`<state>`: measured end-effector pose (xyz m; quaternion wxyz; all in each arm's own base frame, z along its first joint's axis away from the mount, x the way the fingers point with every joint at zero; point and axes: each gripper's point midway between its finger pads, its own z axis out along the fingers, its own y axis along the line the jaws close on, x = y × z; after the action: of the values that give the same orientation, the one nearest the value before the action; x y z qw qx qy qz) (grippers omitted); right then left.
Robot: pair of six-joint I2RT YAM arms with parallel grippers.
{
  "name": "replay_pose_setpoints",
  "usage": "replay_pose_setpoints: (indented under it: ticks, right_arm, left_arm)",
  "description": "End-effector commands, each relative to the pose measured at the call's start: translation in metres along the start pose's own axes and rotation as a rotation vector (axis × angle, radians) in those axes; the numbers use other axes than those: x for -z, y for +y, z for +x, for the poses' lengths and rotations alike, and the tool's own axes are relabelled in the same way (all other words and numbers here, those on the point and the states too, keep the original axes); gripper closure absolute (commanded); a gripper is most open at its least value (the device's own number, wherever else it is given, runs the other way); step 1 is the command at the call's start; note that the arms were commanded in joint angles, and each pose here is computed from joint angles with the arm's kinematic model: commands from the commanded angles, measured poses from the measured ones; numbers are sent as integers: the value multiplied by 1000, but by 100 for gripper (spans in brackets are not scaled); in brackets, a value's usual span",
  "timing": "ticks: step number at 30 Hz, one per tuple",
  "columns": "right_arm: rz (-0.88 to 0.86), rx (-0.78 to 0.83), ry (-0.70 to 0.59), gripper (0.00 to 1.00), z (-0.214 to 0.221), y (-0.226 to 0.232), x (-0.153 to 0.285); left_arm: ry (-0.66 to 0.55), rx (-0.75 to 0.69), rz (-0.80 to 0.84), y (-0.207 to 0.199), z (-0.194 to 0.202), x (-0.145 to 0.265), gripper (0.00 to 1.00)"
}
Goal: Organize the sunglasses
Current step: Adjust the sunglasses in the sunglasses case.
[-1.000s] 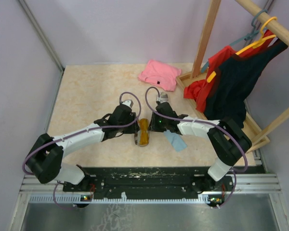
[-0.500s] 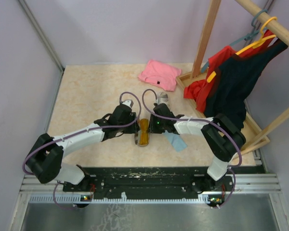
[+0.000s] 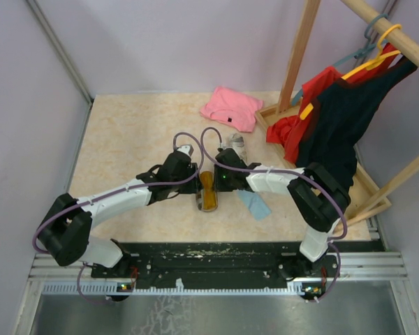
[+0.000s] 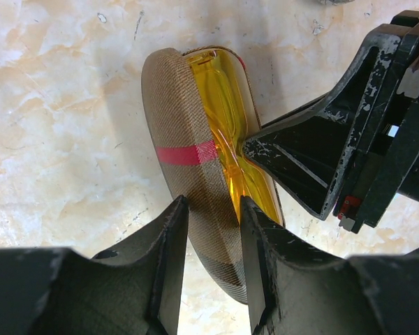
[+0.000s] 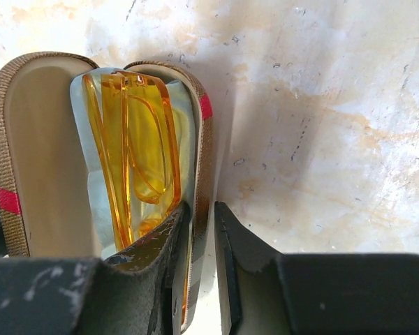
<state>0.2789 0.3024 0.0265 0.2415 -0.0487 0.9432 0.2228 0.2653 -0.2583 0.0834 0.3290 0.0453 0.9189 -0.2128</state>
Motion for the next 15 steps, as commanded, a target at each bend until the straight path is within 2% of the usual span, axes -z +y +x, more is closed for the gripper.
replay_pose_setpoints:
  ticks: [1,15]
  right_arm:
    - [23,64,-41,78,-14,11,1]
    - [-47,54,-165,78,-40,28,37]
  left_arm:
    - [-11,-11,27,-8,-4,1,59]
    - [-18,-16,13,-5,-6,2,59]
